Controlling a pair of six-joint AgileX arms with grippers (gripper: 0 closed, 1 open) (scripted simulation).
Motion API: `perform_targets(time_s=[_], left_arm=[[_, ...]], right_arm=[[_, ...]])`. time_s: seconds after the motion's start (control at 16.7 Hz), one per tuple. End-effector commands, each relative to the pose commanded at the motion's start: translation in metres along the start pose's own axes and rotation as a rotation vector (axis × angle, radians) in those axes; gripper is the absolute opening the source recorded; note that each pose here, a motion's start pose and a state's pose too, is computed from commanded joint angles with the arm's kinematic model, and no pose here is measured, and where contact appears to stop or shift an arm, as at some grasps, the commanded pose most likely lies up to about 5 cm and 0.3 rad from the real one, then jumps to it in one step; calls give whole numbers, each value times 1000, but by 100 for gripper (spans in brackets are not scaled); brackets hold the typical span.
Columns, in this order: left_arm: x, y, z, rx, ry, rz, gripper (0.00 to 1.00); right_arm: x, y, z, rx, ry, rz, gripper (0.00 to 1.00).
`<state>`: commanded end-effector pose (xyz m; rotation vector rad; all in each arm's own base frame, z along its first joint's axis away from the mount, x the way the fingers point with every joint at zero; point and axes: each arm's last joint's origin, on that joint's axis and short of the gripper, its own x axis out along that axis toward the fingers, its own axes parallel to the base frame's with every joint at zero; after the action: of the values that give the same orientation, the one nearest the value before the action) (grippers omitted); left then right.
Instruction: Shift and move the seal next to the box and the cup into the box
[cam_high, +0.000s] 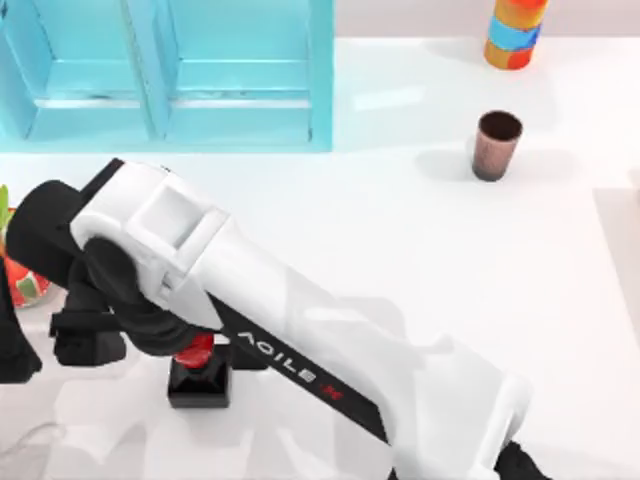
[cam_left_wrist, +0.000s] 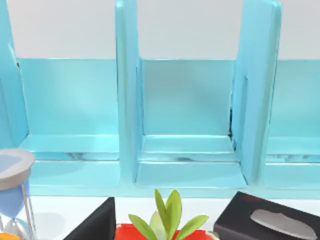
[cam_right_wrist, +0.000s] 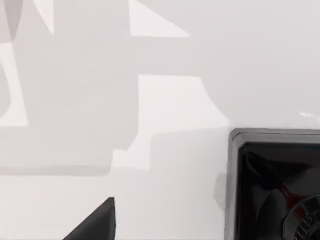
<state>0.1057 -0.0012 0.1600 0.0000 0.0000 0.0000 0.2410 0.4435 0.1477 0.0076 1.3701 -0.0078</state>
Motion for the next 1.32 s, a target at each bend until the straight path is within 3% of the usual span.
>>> perform_targets(time_s=[0.06, 0.84, 1.32], left_arm=[[0, 0, 0, 0, 0, 0, 100], [0, 0, 0, 0, 0, 0, 100], [0, 0, 0, 0, 0, 0, 100]], right_arm=[[0, 0, 0, 0, 0, 0, 100], [0, 0, 0, 0, 0, 0, 2], [0, 0, 0, 0, 0, 0, 0]])
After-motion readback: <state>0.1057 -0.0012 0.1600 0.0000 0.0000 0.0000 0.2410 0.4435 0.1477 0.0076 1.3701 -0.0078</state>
